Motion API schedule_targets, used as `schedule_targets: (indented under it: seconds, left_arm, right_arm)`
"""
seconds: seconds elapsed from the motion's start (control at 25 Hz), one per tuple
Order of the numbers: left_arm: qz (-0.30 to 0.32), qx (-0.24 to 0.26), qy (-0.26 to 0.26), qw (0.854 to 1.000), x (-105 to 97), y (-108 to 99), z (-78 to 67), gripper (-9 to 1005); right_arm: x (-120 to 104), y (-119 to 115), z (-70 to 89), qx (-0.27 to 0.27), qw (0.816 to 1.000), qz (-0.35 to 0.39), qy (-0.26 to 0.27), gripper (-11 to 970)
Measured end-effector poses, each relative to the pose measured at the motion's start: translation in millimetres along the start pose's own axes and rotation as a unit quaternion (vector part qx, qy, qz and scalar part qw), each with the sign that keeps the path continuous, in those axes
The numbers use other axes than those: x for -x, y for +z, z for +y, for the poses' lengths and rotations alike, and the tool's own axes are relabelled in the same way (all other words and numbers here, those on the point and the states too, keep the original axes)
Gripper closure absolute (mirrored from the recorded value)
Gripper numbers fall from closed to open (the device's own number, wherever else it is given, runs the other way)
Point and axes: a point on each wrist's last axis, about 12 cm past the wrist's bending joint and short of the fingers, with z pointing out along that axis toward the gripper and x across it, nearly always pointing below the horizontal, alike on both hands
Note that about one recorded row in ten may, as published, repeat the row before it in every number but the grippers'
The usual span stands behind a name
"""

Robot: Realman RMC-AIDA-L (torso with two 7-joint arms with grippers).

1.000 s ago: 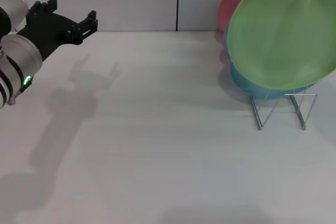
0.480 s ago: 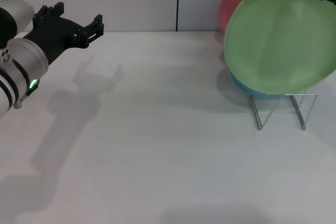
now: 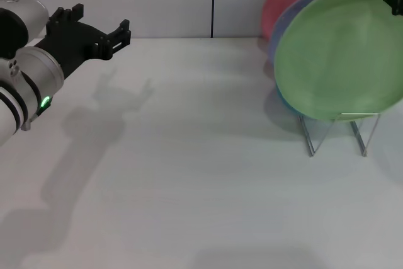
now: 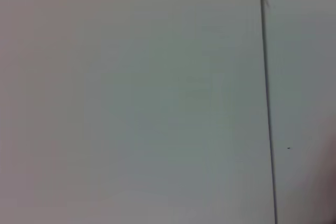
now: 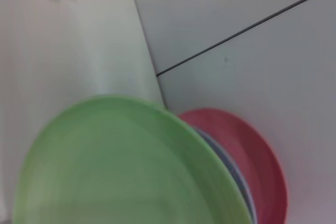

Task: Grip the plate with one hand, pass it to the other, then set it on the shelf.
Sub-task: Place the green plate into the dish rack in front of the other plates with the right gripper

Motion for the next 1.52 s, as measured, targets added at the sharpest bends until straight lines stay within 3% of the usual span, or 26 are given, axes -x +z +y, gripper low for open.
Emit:
schedule_targets:
  seconds: [0.56,0.8,1.0,1.44,1.52]
  left_arm:
    - [0.000,-0.005,0.001,1.000,1.3,1.3,-2.4,130]
    - [-0.003,-0.008,0.002,1.000,3.8,3.0,-4.4,130]
    - [-0.004,-0.011,0.003,1.000,5.3,4.0,-6.0,130]
    - [-0.017,-0.021,0.011,1.000,15.7,8.7,-10.8,130]
    - [-0.020,-0.022,0.012,0.999,17.7,9.3,-11.4,130]
  right_arm:
    - [-13.9,1.5,10.3,0.012,1.000,0.015,0.001,889]
    - [-12.7,-0.7,18.3,0.045,0.999,0.029,-0.005,871]
    - [-15.1,-5.0,19.4,0.069,0.997,0.044,-0.004,700]
    - [-10.1,-28.3,8.7,0.045,0.998,0.038,0.007,467]
    - [-9.5,-28.9,8.2,0.046,0.998,0.037,0.009,379]
